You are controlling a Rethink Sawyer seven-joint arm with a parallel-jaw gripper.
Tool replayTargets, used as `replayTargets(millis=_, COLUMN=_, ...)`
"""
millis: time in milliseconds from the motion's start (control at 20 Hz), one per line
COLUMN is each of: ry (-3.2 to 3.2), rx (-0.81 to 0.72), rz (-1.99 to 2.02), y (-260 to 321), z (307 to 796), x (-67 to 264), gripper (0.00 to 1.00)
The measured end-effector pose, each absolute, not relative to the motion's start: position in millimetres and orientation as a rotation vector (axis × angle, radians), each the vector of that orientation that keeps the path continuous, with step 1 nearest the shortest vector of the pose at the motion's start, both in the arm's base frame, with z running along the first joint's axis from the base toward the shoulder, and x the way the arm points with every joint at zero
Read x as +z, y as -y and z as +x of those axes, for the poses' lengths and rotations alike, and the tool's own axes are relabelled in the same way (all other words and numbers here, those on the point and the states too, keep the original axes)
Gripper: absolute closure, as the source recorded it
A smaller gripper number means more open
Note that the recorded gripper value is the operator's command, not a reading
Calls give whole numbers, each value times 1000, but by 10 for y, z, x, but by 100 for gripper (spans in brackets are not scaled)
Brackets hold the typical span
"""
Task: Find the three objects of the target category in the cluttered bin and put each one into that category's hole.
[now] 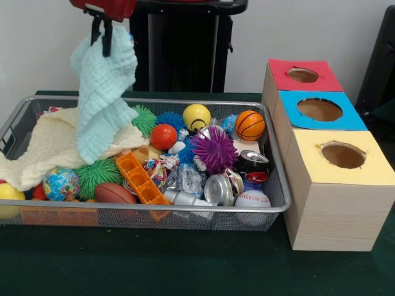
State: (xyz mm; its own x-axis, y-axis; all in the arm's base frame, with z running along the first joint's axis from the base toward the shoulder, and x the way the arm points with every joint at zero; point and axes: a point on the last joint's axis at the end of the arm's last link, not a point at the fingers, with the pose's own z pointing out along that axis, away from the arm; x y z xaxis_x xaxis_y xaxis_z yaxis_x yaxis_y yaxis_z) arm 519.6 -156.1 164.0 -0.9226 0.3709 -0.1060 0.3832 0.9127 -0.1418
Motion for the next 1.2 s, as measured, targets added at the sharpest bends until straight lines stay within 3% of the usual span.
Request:
replayTargets(millis=650, ry=-3023, rx=-275, rz=507, y=1737, z=5093, x=1555, gripper=100)
replayTargets(millis=700, ry=-3031, rx=-269, rz=487, y=1722, z=5096, x=1519, gripper=0)
replayTargets(millis=1200, ry=-3051, rx=-228, rz=437, y=1637, z=5131, x=1407, gripper=0)
